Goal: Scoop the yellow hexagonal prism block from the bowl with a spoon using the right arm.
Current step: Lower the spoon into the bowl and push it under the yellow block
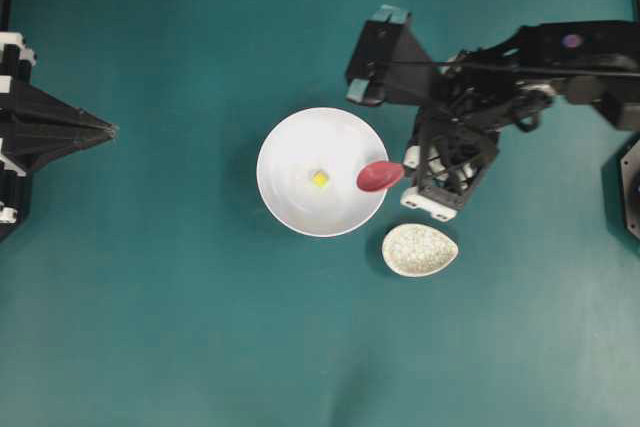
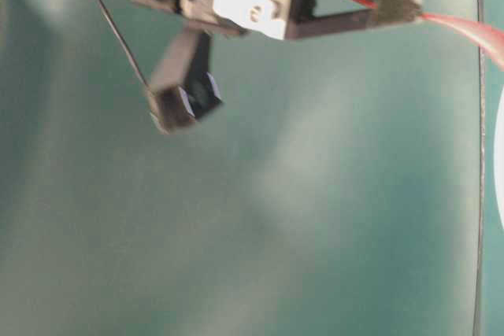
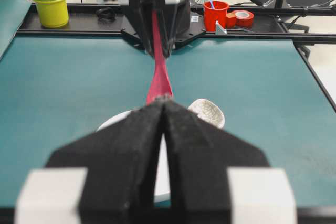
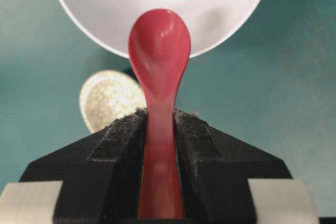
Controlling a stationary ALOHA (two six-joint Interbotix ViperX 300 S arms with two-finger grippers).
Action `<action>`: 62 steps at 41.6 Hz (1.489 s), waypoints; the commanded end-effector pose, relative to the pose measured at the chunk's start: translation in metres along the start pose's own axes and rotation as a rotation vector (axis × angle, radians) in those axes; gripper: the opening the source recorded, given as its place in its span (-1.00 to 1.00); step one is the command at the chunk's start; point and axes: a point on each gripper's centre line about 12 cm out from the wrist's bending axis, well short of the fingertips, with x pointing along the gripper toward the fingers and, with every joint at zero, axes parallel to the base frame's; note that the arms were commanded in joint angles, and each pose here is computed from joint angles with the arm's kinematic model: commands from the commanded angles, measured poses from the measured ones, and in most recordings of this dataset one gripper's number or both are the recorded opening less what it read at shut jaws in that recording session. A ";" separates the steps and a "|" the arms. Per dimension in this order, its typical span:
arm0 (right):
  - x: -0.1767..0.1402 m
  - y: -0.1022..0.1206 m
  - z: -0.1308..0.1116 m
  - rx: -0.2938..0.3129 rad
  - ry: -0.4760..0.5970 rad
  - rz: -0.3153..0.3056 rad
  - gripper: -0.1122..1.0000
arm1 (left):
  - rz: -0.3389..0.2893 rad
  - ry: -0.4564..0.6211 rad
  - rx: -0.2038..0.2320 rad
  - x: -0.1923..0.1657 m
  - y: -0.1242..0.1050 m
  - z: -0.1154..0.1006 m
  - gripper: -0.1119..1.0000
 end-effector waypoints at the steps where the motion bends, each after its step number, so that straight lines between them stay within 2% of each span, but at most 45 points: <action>1: -0.007 0.002 0.011 -0.005 -0.023 -0.002 -0.42 | 0.001 -0.017 0.002 0.003 0.000 0.008 -0.80; 9: 0.011 -0.001 0.018 -0.018 0.017 -0.036 -0.41 | 0.001 -0.017 0.003 0.003 0.000 0.008 -0.80; 22: 0.032 -0.002 0.026 -0.031 0.032 -0.044 -0.41 | 0.001 -0.018 0.002 0.003 0.000 0.009 -0.80; 42: 0.053 -0.002 0.039 -0.030 -0.036 -0.032 -0.41 | 0.001 -0.020 0.005 0.002 0.000 0.009 -0.80; 62: 0.052 0.003 0.059 -0.033 -0.197 0.002 -0.42 | 0.001 -0.023 0.005 0.002 0.000 0.010 -0.80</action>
